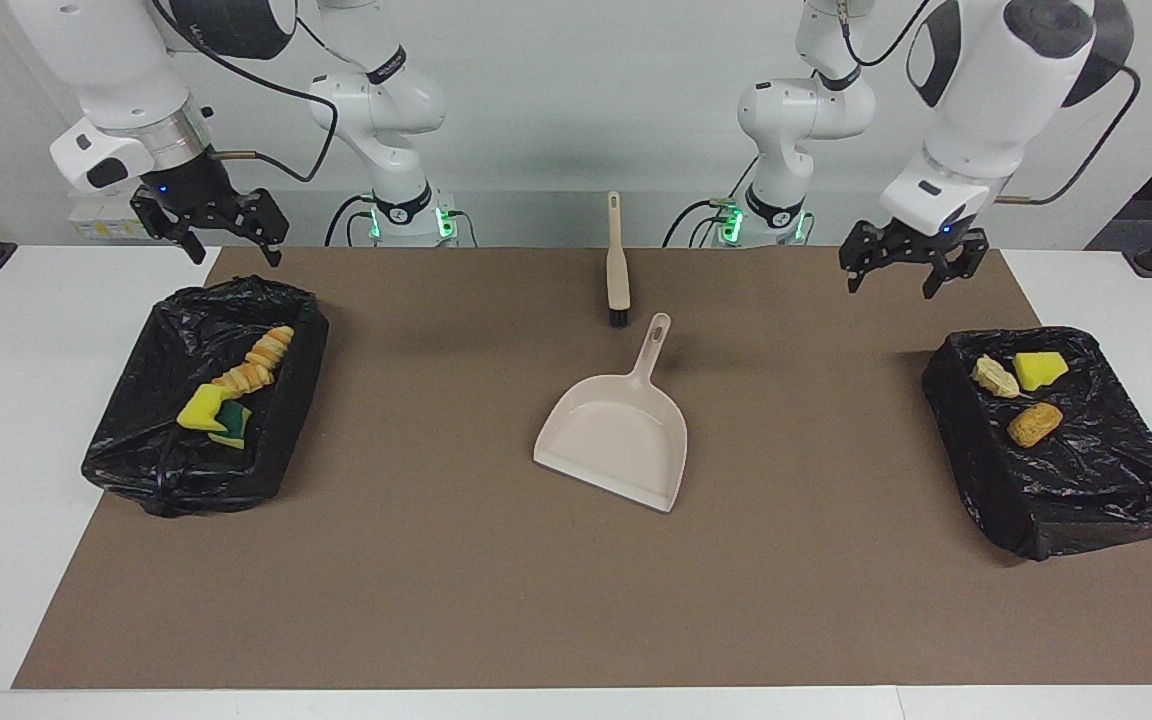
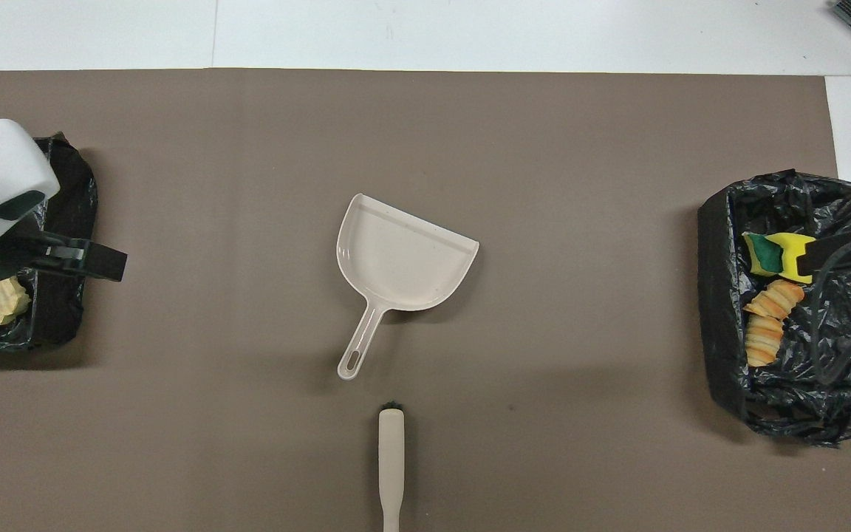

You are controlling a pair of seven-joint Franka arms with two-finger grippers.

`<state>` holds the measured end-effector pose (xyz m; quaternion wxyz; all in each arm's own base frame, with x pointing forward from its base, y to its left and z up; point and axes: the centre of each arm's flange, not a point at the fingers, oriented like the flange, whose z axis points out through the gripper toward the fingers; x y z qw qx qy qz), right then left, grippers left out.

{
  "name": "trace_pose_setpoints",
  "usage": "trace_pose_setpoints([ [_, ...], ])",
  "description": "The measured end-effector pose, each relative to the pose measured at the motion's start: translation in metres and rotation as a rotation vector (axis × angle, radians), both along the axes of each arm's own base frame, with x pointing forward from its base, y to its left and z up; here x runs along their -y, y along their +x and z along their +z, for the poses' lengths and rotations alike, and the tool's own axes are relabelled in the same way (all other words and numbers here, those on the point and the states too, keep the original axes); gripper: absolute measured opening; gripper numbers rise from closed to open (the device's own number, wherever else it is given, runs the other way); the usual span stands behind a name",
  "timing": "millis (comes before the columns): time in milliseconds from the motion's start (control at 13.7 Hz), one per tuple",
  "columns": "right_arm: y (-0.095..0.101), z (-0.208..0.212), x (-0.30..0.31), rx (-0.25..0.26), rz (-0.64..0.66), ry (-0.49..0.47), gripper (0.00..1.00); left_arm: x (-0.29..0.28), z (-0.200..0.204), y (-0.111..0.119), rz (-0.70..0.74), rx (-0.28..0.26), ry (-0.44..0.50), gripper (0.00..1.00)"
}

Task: Sweep and dump trash in bin
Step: 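Release the dustpan and withdraw the left gripper toward the bag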

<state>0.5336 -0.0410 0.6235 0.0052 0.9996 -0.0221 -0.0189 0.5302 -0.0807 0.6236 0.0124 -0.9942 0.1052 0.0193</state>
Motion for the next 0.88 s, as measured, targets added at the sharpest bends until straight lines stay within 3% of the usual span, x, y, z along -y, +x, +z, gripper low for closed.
trace_pose_setpoints([
  [146, 0.004, -0.003, -0.009, -0.038, 0.001, 0.001, 1.00, -0.016, 0.024, -0.005, -0.011, -0.026, -0.018, 1.00],
  [439, 0.023, -0.002, -0.014, -0.008, -0.055, -0.005, 1.00, -0.020, 0.027, 0.001, -0.021, -0.025, -0.029, 1.00],
  [878, 0.024, -0.003, -0.015, 0.000, -0.062, -0.005, 1.00, -0.022, 0.026, 0.003, -0.015, -0.027, -0.030, 1.00],
])
